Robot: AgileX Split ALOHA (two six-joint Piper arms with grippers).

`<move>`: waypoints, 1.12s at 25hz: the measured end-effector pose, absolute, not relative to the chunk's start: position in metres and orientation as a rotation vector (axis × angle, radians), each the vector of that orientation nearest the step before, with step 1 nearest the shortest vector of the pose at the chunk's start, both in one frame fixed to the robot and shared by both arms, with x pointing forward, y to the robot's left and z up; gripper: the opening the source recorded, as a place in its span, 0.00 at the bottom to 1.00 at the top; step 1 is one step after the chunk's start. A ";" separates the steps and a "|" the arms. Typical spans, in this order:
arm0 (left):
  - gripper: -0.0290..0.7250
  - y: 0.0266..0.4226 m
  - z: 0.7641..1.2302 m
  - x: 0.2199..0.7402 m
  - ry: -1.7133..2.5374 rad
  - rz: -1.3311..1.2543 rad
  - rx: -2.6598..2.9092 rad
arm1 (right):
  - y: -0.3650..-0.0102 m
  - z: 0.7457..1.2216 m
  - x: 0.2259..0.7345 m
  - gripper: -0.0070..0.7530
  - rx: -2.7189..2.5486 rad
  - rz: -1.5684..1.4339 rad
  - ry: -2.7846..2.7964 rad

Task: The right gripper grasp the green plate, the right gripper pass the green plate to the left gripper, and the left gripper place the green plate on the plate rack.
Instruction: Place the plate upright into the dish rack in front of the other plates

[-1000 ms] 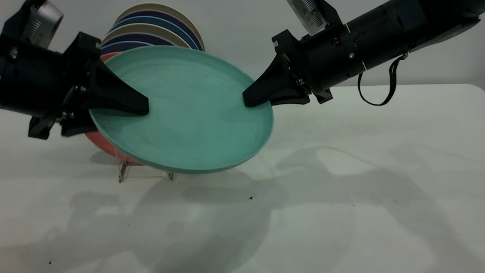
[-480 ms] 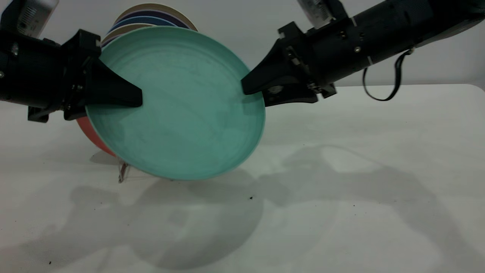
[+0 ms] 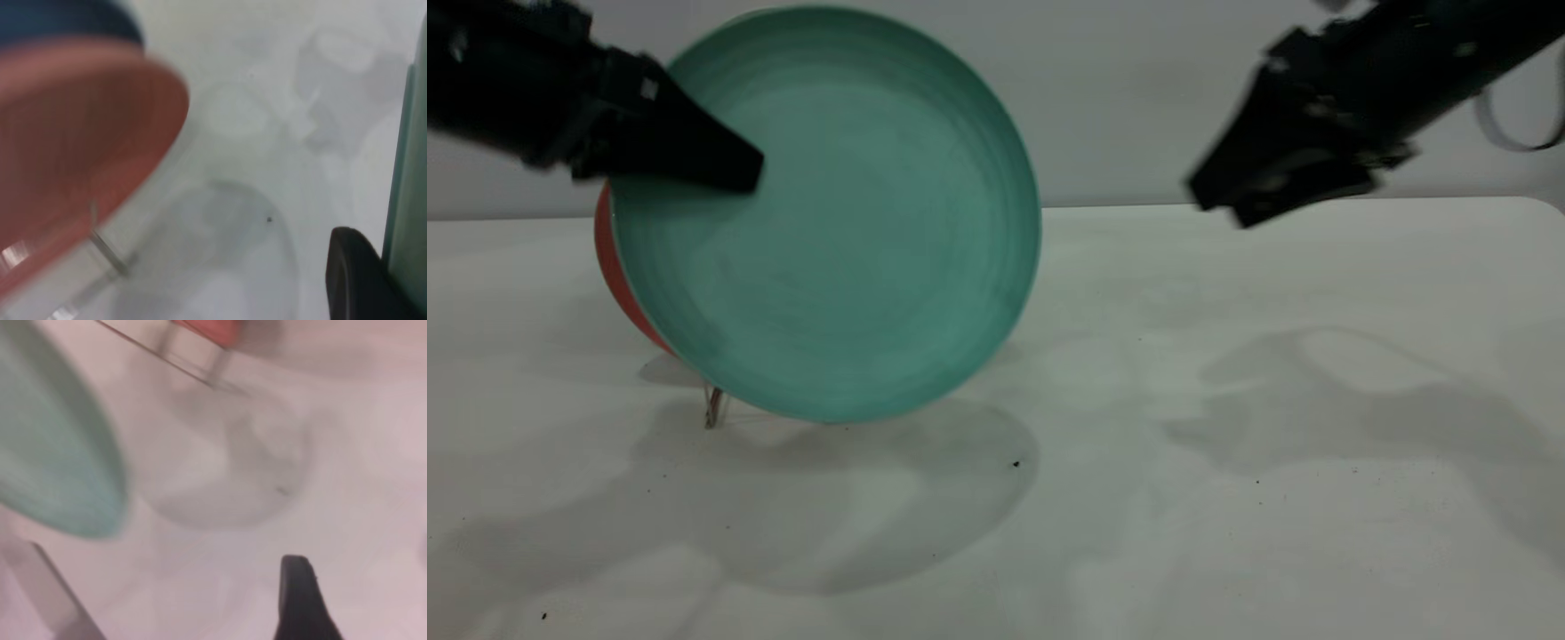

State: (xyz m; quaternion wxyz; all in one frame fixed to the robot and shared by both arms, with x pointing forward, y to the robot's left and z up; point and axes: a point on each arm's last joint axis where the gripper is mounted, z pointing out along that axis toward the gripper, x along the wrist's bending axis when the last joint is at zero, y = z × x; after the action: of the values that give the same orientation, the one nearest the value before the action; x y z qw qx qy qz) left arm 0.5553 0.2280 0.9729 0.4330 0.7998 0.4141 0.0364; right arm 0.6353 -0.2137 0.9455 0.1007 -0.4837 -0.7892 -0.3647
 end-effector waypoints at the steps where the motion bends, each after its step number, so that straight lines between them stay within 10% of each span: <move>1: 0.19 0.228 0.979 0.558 0.956 0.111 2.050 | -0.221 0.947 0.635 0.63 -1.457 -1.047 -2.344; 28: 0.19 0.253 1.039 0.603 0.061 0.786 2.602 | -0.248 0.942 0.629 0.63 -1.560 -0.781 -2.436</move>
State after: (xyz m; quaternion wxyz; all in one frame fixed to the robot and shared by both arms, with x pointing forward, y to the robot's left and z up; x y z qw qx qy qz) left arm 0.6025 0.2529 1.0393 0.2100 0.9357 0.0218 0.2827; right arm 0.6292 -0.2484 0.9420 0.0726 -0.5192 -0.8109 -0.2600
